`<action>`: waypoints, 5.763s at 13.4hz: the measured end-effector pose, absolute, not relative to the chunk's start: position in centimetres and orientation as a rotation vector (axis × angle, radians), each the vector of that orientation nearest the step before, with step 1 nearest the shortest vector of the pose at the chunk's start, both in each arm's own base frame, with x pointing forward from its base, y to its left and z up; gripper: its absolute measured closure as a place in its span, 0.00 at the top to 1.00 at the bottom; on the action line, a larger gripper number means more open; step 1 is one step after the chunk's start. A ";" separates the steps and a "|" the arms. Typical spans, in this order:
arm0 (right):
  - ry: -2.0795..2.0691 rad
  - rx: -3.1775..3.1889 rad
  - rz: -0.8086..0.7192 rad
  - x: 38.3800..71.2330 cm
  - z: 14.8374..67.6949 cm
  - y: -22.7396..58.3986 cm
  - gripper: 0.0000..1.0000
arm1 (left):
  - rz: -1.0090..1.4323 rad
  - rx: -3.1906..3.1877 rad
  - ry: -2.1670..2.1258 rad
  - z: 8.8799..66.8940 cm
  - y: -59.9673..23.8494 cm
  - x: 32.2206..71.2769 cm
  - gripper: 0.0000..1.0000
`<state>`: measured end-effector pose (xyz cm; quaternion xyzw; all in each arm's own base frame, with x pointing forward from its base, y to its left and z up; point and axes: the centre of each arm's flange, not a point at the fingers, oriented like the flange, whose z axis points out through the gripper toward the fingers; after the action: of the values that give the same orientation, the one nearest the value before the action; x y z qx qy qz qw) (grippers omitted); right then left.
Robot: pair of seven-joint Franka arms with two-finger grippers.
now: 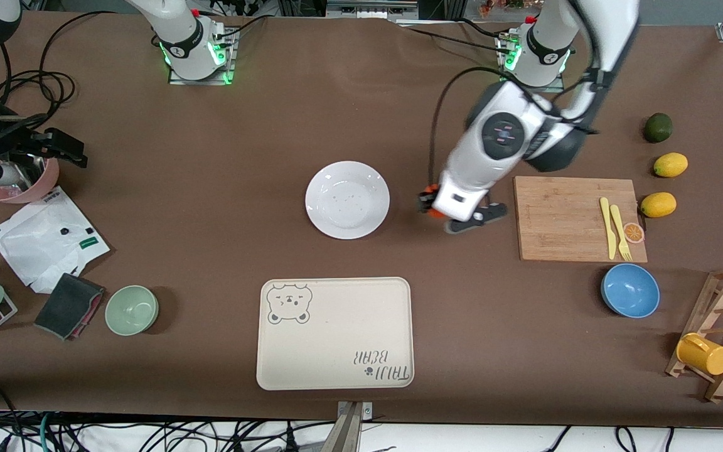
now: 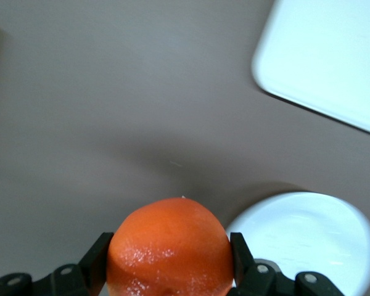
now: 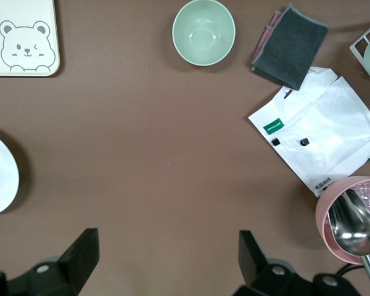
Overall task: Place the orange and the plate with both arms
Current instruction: 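Carry the orange over the white plate and release it, then grip the white plate rim with the right gripper while the left gripper withdraws, then slide the plate onto the bear tray with the right gripper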
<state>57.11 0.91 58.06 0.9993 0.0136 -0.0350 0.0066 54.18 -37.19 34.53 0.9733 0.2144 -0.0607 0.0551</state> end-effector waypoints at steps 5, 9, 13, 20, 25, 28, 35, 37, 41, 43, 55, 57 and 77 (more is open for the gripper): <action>0.036 3.126 -0.116 57.2 57.9 0.6 1.00 | -0.279 2.887 0.819 29.0 -49.5 50.6 0.80; 0.030 3.124 -0.128 57.4 57.4 0.4 1.00 | -0.252 2.881 0.880 22.0 -52.3 48.9 0.80; 0.161 3.161 -0.257 59.1 52.6 2.4 1.00 | -0.234 2.865 0.896 19.4 -52.5 49.2 0.95; 0.099 3.557 -0.552 62.8 37.0 11.4 1.00 | -0.240 3.018 0.876 27.7 -47.2 53.2 1.00; -0.011 3.784 -0.380 58.9 27.7 17.5 1.00 | -0.309 3.133 0.578 34.3 -37.1 58.2 1.00; -0.106 3.904 -0.199 53.8 23.2 18.6 1.00 | -0.276 3.119 0.434 36.5 -29.6 62.1 1.00; -0.179 4.032 -0.066 47.3 17.3 19.5 1.00 | -0.064 3.085 0.275 45.8 -15.9 65.8 1.00; -0.150 4.034 -0.076 47.0 17.0 21.0 1.00 | -0.050 3.084 0.267 46.5 -15.9 65.7 1.00; -0.159 4.038 -0.128 46.9 14.5 24.4 1.00 | -0.056 3.084 0.278 46.3 -15.3 65.7 1.00; -0.167 4.043 -0.116 47.6 13.8 25.6 1.00 | -0.056 3.084 0.280 46.3 -15.3 65.7 1.00; -0.058 4.075 -0.044 49.8 13.5 27.0 0.04 | -0.061 3.085 0.279 46.2 -15.3 65.7 1.00; -0.053 4.074 -0.042 49.9 13.5 26.9 0.04 | -0.061 3.085 0.278 46.2 -15.3 65.7 1.00; -0.405 4.163 0.508 67.5 18.8 22.6 0.04 | -0.045 3.080 0.319 46.9 -13.5 65.9 1.00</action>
<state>67.55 22.57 18.81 0.8495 -0.0827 0.1037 -0.5106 65.92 -13.52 46.92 0.9943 0.1030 -0.0145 0.0226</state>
